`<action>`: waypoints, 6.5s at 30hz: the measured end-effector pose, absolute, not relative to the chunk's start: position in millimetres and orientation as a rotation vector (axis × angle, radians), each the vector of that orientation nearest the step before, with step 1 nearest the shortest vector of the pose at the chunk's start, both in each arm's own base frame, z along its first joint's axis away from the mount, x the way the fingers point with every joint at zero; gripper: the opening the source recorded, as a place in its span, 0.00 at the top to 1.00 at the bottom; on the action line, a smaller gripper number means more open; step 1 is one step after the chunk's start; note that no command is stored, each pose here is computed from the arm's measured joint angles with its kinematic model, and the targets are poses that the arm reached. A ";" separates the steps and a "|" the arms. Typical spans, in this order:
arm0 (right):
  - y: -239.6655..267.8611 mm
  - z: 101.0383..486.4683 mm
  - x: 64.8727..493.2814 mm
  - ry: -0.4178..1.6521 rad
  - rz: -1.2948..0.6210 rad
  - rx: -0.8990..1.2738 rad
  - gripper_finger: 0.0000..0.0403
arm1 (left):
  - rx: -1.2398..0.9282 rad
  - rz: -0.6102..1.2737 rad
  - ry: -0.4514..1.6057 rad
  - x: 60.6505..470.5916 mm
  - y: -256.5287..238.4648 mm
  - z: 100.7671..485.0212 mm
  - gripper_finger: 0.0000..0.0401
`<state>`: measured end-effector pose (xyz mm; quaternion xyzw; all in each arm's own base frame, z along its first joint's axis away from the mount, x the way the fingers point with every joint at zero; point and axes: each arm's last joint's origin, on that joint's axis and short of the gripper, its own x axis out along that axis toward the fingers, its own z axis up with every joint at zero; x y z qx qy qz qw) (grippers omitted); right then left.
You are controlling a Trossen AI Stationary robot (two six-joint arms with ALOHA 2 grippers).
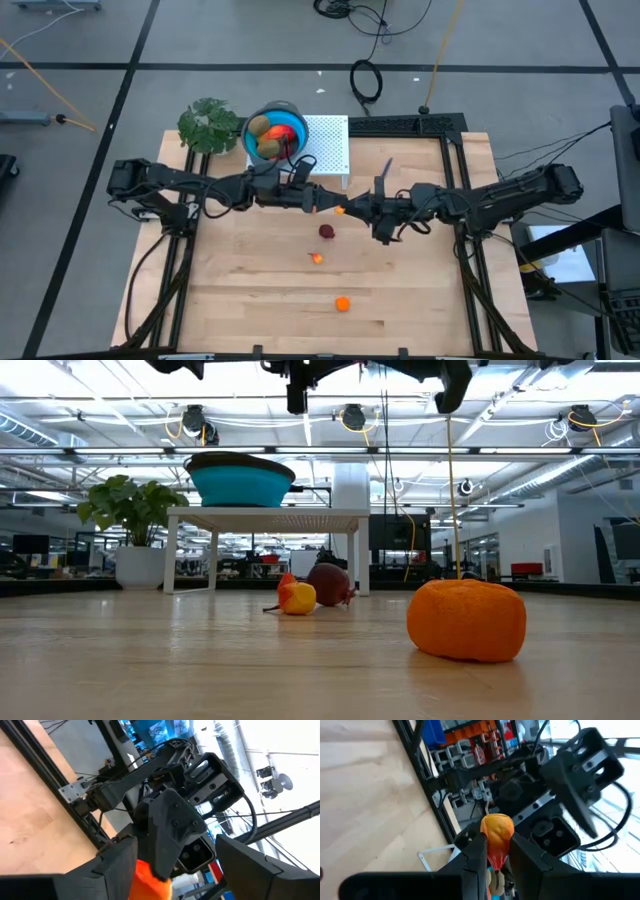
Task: Pick & Place Fruit
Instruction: Put the peas into the strainer bowl on the shelf
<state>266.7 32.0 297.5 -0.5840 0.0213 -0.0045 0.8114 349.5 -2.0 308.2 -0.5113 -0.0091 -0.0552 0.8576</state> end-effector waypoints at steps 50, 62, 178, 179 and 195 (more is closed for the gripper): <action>30.7 292.7 268.9 0.179 -0.149 -1.278 0.85 | -1.252 -0.123 0.179 347.8 22.7 294.2 0.39; 32.4 292.6 269.2 0.146 -0.103 -1.276 0.85 | -1.229 -0.109 0.164 347.9 24.3 294.4 0.53; -6.2 270.4 268.6 0.299 -0.025 -0.506 1.00 | -0.861 0.129 0.145 284.8 96.1 327.8 0.71; -7.4 270.4 268.6 0.294 -0.006 -0.483 1.00 | -0.843 0.152 0.152 282.5 98.0 327.4 0.71; -14.7 270.8 268.3 0.291 -0.013 -0.420 1.00 | -0.322 0.582 0.470 255.6 124.7 360.5 0.71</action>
